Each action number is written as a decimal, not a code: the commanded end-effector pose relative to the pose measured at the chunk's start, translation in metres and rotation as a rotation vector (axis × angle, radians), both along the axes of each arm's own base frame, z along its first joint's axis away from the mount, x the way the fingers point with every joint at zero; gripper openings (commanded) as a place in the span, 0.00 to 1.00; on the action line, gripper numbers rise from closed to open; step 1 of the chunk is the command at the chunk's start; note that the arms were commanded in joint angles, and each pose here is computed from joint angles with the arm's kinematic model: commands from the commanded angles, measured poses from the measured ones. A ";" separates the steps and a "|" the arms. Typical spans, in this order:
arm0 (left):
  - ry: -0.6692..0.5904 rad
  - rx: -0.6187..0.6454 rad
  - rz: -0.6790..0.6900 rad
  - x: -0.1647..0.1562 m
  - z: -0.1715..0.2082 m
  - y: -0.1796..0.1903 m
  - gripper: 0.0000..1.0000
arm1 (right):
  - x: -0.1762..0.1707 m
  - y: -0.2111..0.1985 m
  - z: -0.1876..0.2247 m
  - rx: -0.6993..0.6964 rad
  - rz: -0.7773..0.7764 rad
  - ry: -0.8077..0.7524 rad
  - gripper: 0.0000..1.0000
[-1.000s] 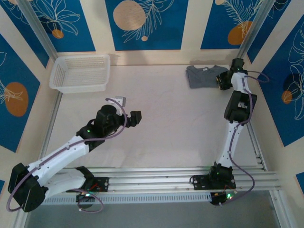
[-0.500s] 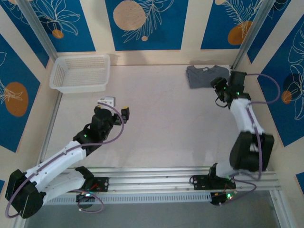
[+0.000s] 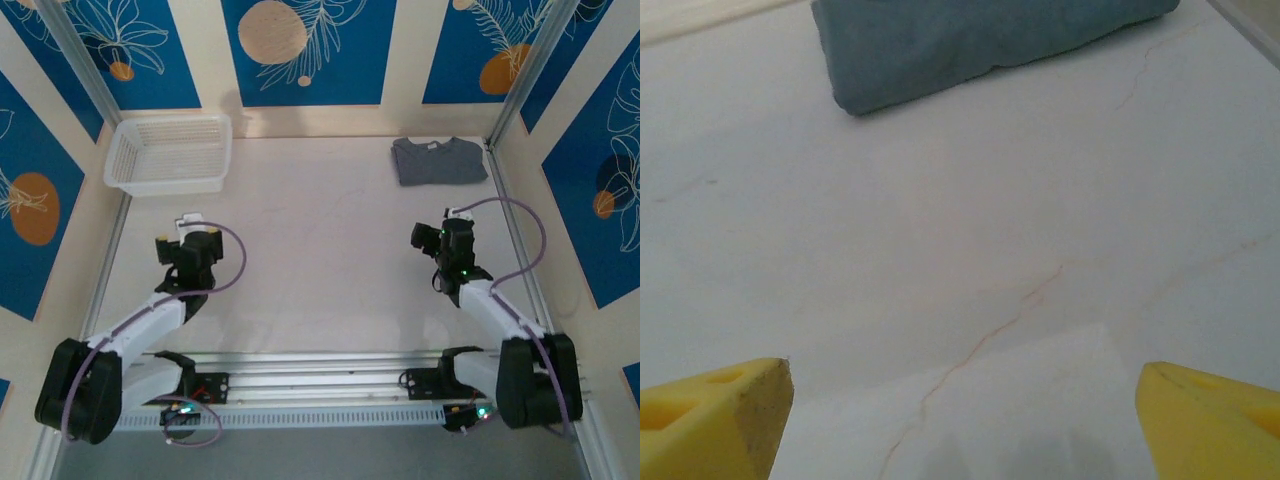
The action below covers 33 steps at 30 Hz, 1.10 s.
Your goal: Fold the inside-out t-shirt
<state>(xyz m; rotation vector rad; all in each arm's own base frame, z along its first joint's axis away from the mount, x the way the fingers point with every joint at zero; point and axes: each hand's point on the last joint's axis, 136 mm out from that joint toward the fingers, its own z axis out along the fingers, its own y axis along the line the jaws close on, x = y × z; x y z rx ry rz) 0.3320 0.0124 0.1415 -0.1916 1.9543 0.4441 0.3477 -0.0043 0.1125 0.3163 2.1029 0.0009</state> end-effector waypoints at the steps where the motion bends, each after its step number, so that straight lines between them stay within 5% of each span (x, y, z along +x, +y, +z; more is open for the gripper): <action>1: -0.092 -0.075 -0.086 0.019 -0.001 0.001 0.99 | 0.030 -0.001 0.011 -0.095 0.027 -0.164 0.90; 8: -0.116 -0.199 -0.174 0.046 -0.032 0.012 0.99 | 0.050 0.011 -0.008 -0.094 0.136 -0.186 0.92; 12: -0.053 -0.148 -0.353 0.065 -0.052 -0.023 0.99 | 0.049 0.016 -0.017 -0.027 0.217 -0.203 0.99; 33: -0.006 -0.150 -0.421 0.064 -0.053 -0.037 0.99 | 0.048 0.010 -0.019 -0.074 0.142 -0.188 0.99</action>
